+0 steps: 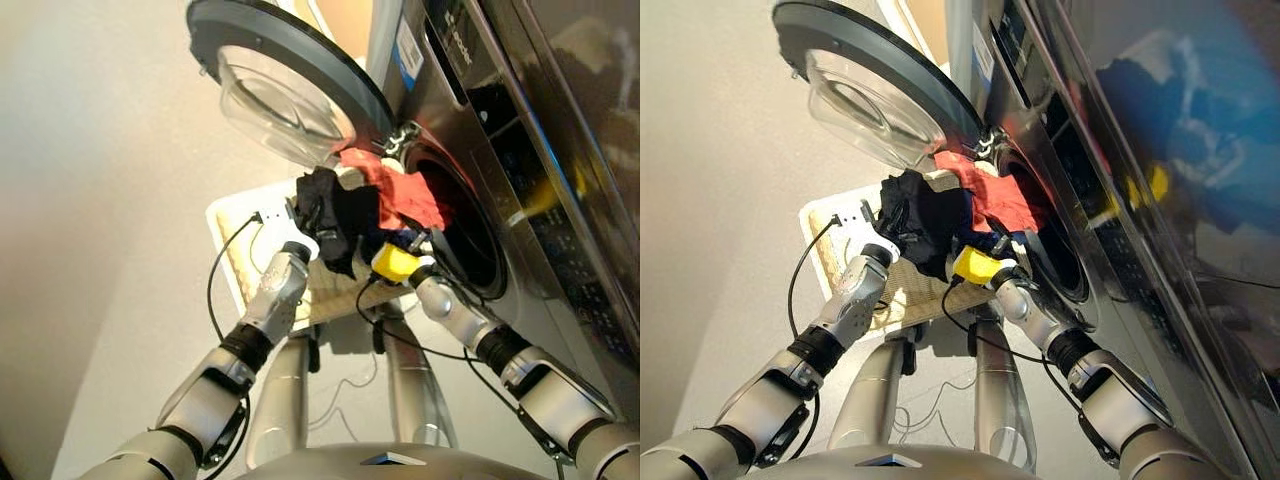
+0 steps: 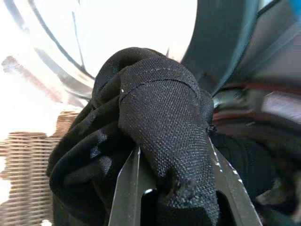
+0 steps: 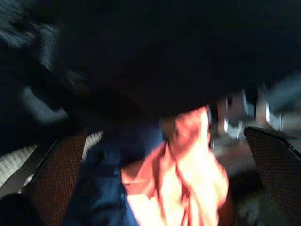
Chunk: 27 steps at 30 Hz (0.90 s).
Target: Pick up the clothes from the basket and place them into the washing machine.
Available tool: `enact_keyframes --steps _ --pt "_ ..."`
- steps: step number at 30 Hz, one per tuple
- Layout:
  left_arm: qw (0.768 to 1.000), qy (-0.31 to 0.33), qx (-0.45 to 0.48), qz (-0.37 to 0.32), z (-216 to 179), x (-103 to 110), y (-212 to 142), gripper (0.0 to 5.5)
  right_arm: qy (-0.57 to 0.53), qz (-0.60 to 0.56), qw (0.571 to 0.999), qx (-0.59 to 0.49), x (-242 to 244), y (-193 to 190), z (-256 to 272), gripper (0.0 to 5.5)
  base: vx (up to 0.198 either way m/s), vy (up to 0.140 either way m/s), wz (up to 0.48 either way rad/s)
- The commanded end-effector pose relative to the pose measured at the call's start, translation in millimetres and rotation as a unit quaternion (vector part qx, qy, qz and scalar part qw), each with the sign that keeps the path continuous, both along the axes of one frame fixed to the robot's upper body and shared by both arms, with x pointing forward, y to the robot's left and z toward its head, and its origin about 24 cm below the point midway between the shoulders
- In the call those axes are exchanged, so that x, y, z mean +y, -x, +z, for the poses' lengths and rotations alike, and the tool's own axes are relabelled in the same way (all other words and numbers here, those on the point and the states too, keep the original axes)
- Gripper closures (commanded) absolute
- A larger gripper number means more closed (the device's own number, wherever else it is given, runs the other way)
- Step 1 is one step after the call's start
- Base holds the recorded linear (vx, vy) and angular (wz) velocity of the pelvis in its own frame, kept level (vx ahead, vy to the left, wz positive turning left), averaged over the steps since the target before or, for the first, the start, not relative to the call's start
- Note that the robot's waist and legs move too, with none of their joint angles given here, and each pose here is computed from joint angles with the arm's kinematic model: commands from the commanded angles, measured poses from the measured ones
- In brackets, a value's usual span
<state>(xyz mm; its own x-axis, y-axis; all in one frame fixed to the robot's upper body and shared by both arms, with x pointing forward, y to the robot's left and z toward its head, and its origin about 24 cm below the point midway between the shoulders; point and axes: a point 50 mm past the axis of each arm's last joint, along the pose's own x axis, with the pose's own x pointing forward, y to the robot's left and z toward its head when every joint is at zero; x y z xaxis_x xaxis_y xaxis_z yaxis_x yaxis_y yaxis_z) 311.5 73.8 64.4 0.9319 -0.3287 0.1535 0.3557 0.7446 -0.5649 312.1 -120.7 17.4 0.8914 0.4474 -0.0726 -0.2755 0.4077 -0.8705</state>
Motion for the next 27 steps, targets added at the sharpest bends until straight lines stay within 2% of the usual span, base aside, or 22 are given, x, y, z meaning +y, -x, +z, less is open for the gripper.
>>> enact_keyframes --steps 1,5,13,14,15,16,27 --pt "0.993 0.080 -0.060 -0.061 29.7 -19.0 12.8 5.50 -0.003 0.016 0.999 -0.038 13.3 -9.8 15.7 0.00 0.000 0.000 0.000" --pt "0.987 0.095 -0.052 -0.117 28.9 -29.5 28.0 5.50 0.020 0.036 0.996 -0.082 24.5 -17.0 29.5 0.00 -0.001 -0.001 0.052" --pt "0.976 0.110 -0.030 -0.187 25.6 -40.4 49.2 5.50 0.024 0.024 0.986 -0.164 37.1 -33.7 59.4 0.00 0.000 0.000 0.000" --pt "0.974 0.110 -0.024 -0.195 23.6 -42.2 51.2 5.50 0.021 0.024 0.985 -0.171 39.6 -35.0 62.3 0.58 0.000 0.000 0.000" --pt "0.974 0.107 -0.022 -0.199 23.0 -42.9 52.2 5.50 0.020 0.021 0.984 -0.173 39.6 -35.5 62.9 3.19 0.000 0.000 0.000" --pt "0.973 0.106 -0.020 -0.202 22.6 -43.8 53.2 5.50 0.011 0.018 0.984 -0.178 40.6 -35.6 64.8 5.50 0.000 0.000 0.000" --pt "0.975 0.095 -0.011 -0.199 17.9 -43.8 54.3 5.50 -0.063 0.006 0.982 -0.178 47.4 -29.7 68.0 5.50 0.000 0.000 0.000"
